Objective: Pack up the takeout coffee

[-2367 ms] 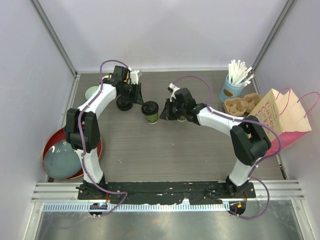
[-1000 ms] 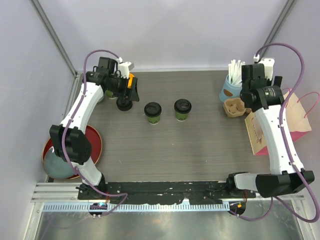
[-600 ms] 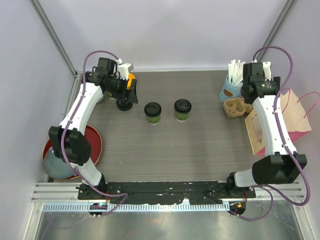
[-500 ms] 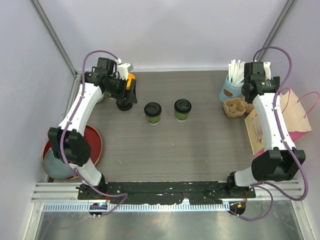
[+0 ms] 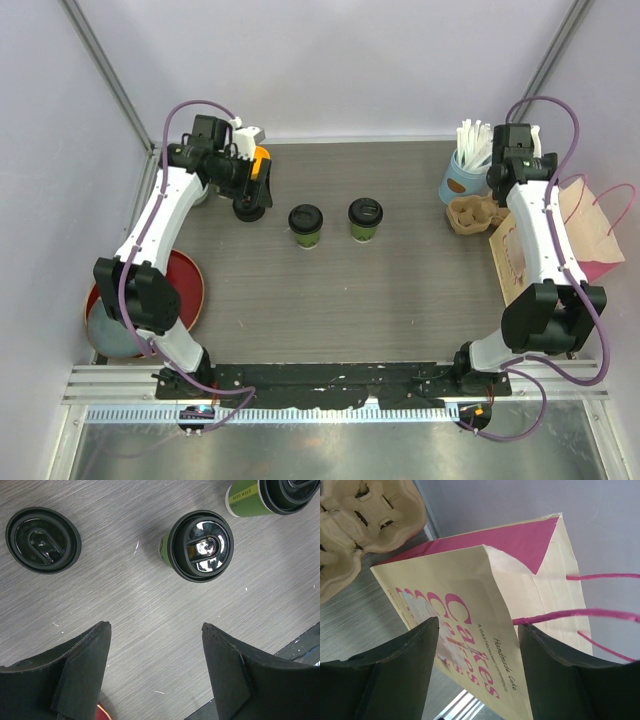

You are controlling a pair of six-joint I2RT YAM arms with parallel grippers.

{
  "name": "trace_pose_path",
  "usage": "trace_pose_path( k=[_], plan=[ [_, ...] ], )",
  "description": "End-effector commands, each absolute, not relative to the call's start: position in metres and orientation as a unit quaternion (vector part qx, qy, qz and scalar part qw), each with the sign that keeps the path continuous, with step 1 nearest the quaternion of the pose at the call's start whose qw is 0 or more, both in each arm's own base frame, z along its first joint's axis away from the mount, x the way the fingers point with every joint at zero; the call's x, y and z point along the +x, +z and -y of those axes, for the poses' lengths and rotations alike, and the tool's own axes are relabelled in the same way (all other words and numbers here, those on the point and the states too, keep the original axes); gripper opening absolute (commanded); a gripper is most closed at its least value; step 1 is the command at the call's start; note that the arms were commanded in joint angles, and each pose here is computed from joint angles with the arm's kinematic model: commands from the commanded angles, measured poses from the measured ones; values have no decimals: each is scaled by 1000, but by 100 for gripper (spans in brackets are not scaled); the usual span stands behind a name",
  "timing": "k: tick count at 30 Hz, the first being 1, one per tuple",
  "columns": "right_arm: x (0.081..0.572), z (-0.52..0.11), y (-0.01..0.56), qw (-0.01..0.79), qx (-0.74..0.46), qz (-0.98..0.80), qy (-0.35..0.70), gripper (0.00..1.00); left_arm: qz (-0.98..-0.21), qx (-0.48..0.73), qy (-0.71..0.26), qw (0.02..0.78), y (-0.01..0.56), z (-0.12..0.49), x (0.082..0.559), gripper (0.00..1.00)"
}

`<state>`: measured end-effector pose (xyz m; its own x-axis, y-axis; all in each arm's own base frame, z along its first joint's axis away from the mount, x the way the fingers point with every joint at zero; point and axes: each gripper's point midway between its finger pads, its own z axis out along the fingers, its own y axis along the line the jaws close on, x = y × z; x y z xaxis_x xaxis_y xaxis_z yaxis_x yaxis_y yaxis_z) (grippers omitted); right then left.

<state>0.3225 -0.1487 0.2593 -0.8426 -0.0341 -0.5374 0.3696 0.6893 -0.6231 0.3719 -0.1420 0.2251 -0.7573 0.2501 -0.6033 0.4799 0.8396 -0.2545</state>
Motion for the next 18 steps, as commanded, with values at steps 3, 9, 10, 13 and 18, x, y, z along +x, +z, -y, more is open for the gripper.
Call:
trace_pose_path(
  k=[3, 9, 10, 13, 18],
  plan=[
    [326, 153, 261, 285, 97, -885, -356, 51, -909, 207, -197, 305, 241, 138, 367, 77],
    [313, 149, 253, 268, 94, -895, -345, 18, -907, 212, -197, 306, 242, 138, 366, 77],
    [309, 148, 256, 269, 96, -894, -345, 11, -907, 212, -196, 306, 241, 138, 366, 77],
    [297, 149, 273, 283, 114, -885, -352, 1, -906, 213, -199, 307, 243, 139, 366, 77],
    [273, 152, 315, 319, 143, -862, -368, 1, -904, 216, -202, 309, 245, 140, 364, 77]
  ],
)
